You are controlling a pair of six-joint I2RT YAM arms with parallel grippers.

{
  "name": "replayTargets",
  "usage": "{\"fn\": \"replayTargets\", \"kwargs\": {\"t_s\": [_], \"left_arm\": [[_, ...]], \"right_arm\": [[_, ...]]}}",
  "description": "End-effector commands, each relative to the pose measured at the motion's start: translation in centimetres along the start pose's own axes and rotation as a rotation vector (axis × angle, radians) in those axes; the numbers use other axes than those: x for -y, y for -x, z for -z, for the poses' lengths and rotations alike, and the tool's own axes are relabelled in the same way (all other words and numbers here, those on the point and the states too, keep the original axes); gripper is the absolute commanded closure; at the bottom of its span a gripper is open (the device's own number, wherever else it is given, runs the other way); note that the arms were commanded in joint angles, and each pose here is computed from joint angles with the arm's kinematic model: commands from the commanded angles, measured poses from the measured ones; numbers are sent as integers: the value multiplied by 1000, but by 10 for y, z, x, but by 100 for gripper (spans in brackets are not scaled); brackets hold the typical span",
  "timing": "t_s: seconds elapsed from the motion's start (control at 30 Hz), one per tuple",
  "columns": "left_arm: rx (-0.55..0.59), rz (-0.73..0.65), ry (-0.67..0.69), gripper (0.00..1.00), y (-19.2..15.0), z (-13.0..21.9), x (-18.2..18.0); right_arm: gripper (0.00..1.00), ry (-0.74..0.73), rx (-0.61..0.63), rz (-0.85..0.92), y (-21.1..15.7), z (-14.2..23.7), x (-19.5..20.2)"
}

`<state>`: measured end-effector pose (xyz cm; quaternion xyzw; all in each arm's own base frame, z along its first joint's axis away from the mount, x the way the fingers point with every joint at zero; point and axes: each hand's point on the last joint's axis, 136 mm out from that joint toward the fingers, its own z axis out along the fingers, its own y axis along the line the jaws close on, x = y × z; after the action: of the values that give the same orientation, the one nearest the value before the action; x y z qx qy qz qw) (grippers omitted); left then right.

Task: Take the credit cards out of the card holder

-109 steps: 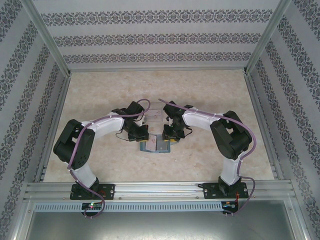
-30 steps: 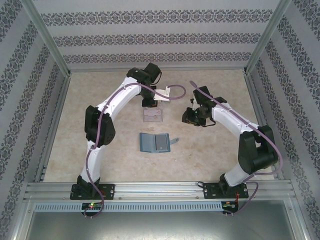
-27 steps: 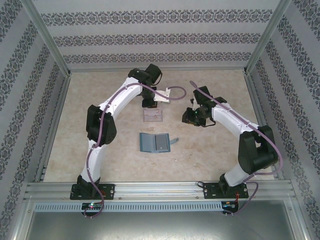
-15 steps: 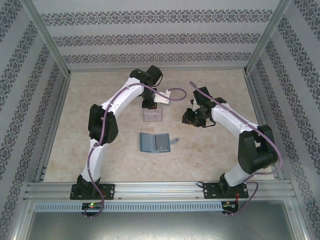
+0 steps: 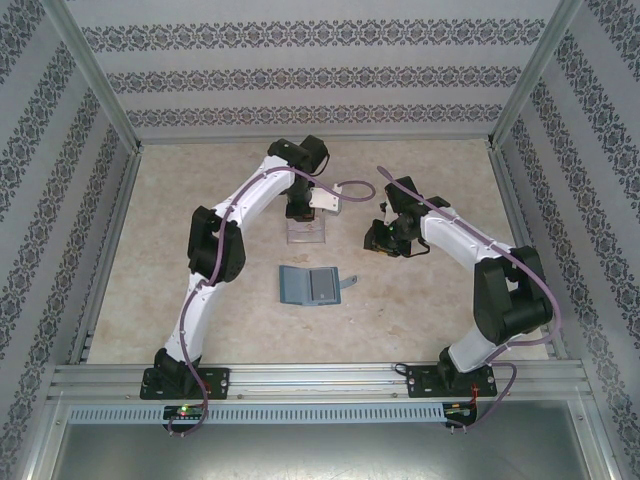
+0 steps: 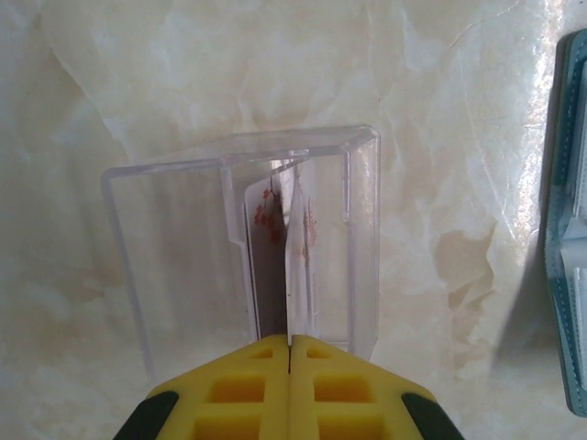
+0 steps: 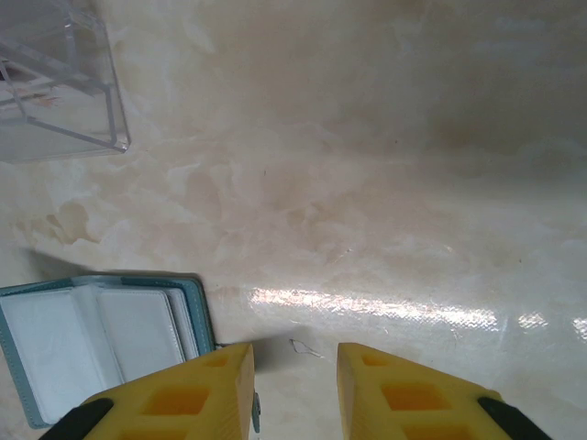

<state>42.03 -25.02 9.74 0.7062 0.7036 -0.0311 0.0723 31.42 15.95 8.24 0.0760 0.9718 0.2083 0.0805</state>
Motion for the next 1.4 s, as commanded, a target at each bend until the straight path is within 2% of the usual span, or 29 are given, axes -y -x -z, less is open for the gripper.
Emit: {"fn": "replayTargets", "kwargs": {"t_s": [0.0, 0.1, 0.3, 0.63, 0.73, 0.9, 1.1, 1.27, 1.37], "left_arm": [[-42, 17, -51, 98, -12, 0, 8], [-37, 13, -44, 95, -11, 1, 6], [-46, 30, 56, 77, -10, 7, -15], [1, 65, 97, 74, -2, 23, -19], [43, 113, 98, 78, 4, 33, -16], [88, 271, 170, 80, 4, 49, -20], [224, 465, 220, 82, 11, 74, -13], [309, 751, 324, 80, 1, 92, -23], [332, 946, 298, 81, -9, 94, -22]], "right_arm": [[69, 1, -10, -22, 0, -2, 2], [69, -1, -12, -18, 0, -1, 1], [69, -3, -7, -13, 0, 1, -1], [69, 6, -19, 15, -3, -2, -14], [69, 15, -34, 39, -6, -5, -25], [70, 55, -60, 80, -13, -10, -50], [69, 100, -147, 108, -37, -26, -72], [69, 106, -194, 104, -54, -40, -76], [69, 97, -222, 101, -63, -47, -73]]}}
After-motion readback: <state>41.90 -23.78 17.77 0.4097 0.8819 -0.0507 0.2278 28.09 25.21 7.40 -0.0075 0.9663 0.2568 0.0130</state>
